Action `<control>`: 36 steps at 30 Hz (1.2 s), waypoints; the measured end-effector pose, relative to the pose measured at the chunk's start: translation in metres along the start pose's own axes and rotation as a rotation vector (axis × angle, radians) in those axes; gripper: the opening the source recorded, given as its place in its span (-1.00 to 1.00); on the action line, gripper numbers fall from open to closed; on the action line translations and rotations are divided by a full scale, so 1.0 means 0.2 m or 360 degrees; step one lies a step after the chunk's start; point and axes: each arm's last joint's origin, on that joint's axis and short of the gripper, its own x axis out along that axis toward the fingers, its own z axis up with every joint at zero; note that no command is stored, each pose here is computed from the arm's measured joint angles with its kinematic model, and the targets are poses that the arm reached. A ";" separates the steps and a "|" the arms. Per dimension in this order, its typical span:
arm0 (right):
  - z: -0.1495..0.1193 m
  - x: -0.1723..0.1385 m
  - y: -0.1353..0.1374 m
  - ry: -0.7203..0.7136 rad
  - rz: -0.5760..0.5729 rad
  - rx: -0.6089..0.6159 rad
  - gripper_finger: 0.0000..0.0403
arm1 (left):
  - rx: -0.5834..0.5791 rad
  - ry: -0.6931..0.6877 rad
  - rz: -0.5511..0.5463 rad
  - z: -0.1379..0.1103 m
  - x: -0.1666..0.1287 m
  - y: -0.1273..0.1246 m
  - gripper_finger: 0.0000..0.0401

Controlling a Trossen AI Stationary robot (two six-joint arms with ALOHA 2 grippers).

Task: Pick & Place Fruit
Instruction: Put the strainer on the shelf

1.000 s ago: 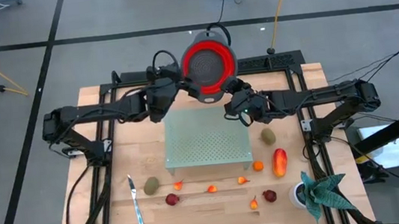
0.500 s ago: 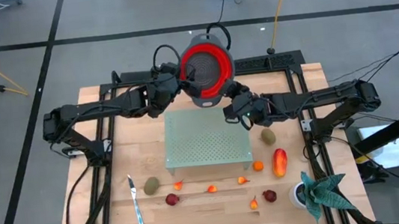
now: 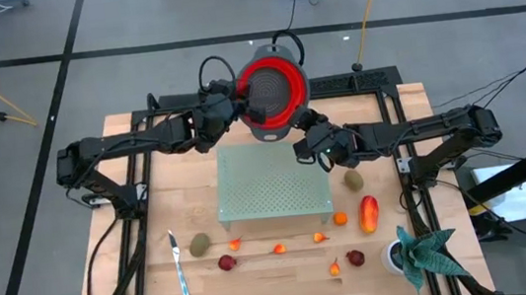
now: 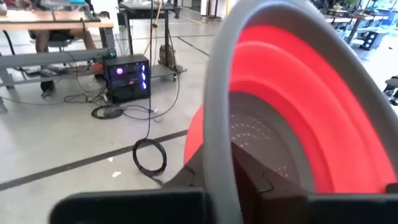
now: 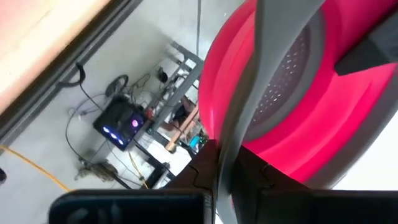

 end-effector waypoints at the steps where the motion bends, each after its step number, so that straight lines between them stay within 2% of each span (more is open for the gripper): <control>1: 0.00 0.00 0.00 0.0000 0.0001 0.0001 -0.94 | 0.0000 0.0001 0.0000 0.00 0.00 0.00 -0.92; 5: 0.00 0.00 0.00 -0.0018 0.0001 0.0091 -0.82 | -0.0037 0.0018 -0.0004 0.00 0.01 0.01 -0.86; 9: 0.00 0.00 0.00 -0.0005 0.0002 0.0194 -0.66 | -0.0029 0.0037 -0.0029 -0.01 0.01 0.01 -0.93; 17: 0.01 -0.01 0.00 -0.0020 -0.0007 0.0297 -0.46 | -0.0016 0.0050 -0.0022 -0.01 0.01 0.01 -0.93; 29: 0.05 -0.08 -0.01 -0.0092 -0.0044 0.0356 -0.15 | 0.0024 0.0024 0.0147 0.01 0.08 0.11 -0.94; 36: 0.08 -0.13 -0.01 -0.0143 -0.0063 0.0446 -0.06 | 0.0038 0.0016 0.0242 0.04 0.14 0.19 -0.94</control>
